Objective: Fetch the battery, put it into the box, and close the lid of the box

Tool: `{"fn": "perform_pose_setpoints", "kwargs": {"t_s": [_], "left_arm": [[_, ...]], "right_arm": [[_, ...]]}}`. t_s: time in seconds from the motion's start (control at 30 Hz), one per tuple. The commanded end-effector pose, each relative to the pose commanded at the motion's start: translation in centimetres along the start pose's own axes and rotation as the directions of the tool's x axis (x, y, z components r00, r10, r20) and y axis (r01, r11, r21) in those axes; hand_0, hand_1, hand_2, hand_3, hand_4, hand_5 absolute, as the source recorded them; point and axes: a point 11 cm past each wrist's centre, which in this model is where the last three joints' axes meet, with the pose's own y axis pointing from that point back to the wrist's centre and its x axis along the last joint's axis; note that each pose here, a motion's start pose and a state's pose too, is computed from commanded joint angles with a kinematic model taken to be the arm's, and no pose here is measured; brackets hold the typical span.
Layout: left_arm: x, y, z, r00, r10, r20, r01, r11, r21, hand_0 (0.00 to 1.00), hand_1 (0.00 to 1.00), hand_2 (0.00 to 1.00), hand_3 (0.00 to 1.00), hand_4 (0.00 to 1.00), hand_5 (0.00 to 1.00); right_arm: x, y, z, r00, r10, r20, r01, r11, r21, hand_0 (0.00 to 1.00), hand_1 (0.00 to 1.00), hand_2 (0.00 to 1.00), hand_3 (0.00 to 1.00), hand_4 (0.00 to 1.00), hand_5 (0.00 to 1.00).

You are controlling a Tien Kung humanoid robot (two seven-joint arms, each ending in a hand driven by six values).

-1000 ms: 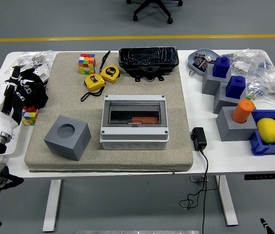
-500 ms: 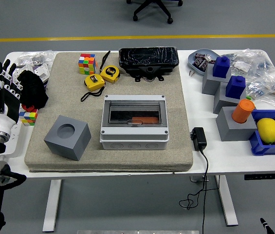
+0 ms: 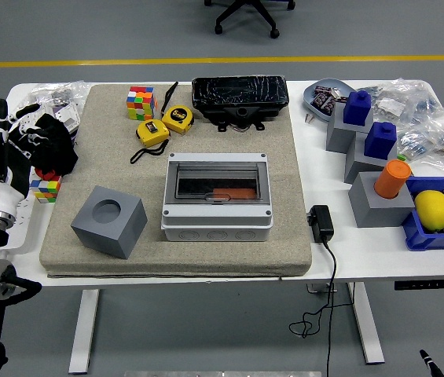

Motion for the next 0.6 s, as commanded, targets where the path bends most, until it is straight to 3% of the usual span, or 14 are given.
{"fn": "perform_pose_setpoints", "kwargs": {"t_s": [0.03, 0.2, 0.23, 0.4, 0.43, 0.6], "left_arm": [[0.00, 0.01, -0.03, 1.000, -0.001, 0.001, 0.001, 1.000, 0.001, 0.998, 0.998, 0.977, 0.612, 0.998, 0.765], [0.05, 0.06, -0.15, 1.000, -0.002, -0.019, 0.002, 1.000, 0.005, 0.998, 0.998, 0.977, 0.612, 0.998, 0.765], [0.02, 0.07, -0.19, 1.000, -0.004, -0.027, 0.005, 1.000, 0.007, 0.995, 0.998, 0.998, 0.913, 0.998, 0.823], [0.53, 0.21, -0.36, 0.998, 0.029, -0.062, -0.028, 1.000, 0.014, 0.995, 0.998, 0.998, 0.913, 0.998, 0.823], [0.64, 0.25, -0.37, 0.997, 0.033, -0.069, -0.032, 0.999, 0.016, 0.736, 0.730, 0.998, 0.998, 0.998, 0.824], [0.56, 0.18, -0.31, 0.995, 0.030, -0.099, -0.028, 0.999, 0.017, 0.736, 0.730, 0.998, 0.998, 0.998, 0.824]], "right_arm": [[-0.01, 0.00, 0.01, 1.000, 0.000, 0.000, 0.000, 1.000, 0.000, 0.849, 0.740, 0.720, 0.762, 0.998, 0.998], [-0.05, 0.01, 0.11, 1.000, -0.001, -0.003, 0.001, 1.000, -0.002, 0.849, 0.740, 0.720, 0.762, 0.998, 0.998], [-0.06, 0.01, 0.14, 1.000, -0.002, -0.004, 0.002, 1.000, -0.003, 0.849, 0.740, 0.720, 0.762, 0.998, 0.998], [-0.09, 0.04, 0.41, 1.000, -0.003, -0.007, 0.003, 1.000, -0.007, 0.849, 0.740, 0.720, 0.762, 0.998, 0.998], [-0.09, 0.04, 0.44, 1.000, -0.003, -0.008, 0.003, 1.000, -0.008, 0.849, 0.740, 0.720, 0.762, 0.998, 0.998], [-0.08, 0.02, 0.25, 1.000, -0.002, -0.005, 0.002, 1.000, -0.005, 0.849, 0.740, 0.720, 0.762, 0.998, 0.998]]}}
